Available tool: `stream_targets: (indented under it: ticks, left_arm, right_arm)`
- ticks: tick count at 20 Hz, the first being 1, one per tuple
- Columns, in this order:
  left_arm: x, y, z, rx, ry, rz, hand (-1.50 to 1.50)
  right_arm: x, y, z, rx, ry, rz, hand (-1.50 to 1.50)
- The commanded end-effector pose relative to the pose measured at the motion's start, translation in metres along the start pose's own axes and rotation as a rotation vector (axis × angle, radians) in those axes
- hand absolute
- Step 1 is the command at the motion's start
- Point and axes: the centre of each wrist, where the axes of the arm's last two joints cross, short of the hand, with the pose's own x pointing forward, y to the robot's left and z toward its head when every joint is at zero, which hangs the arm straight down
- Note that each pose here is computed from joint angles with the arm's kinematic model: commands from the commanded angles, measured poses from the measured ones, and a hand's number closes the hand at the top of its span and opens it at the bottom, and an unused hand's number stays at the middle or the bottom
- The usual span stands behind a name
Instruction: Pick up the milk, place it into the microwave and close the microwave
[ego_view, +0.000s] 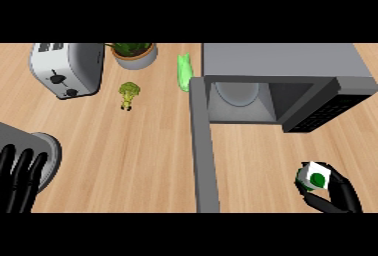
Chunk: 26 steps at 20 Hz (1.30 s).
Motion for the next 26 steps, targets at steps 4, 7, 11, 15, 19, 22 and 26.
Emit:
stream_targets:
  ticks: [4, 7, 11, 15, 19, 22, 26]
  left_arm:
    - [0.003, -0.004, 0.001, -0.011, -0.009, 0.01, -1.5]
    - [-0.002, 0.002, 0.008, 0.008, 0.025, -0.011, -1.5]
    - [0.003, 0.014, 0.009, 0.008, 0.019, -0.008, -1.5]
    - [0.013, 0.02, 0.006, 0.029, 0.011, -0.006, -1.5]
    - [0.011, 0.025, 0.019, 0.041, 0.041, -0.014, -1.5]
    - [-0.001, 0.015, 0.003, 0.043, 0.042, 0.007, -1.5]
    - [-0.004, 0.033, 0.013, 0.036, 0.038, 0.004, -1.5]
  right_arm:
    - [0.0, 0.008, -0.003, 0.127, -0.193, -0.207, 1.5]
    - [0.0, 0.019, 0.001, 0.164, -0.23, -0.253, 1.5]
    - [0.008, 0.055, -0.019, 0.175, -0.258, -0.245, 1.5]
    - [0.012, 0.073, -0.004, 0.138, -0.262, -0.236, 1.5]
    - [0.041, 0.123, -0.021, 0.124, -0.267, -0.216, 1.5]
    - [0.06, 0.136, -0.031, 0.089, -0.287, -0.2, 1.5]
    - [0.077, 0.147, -0.049, 0.084, -0.318, -0.145, 1.5]
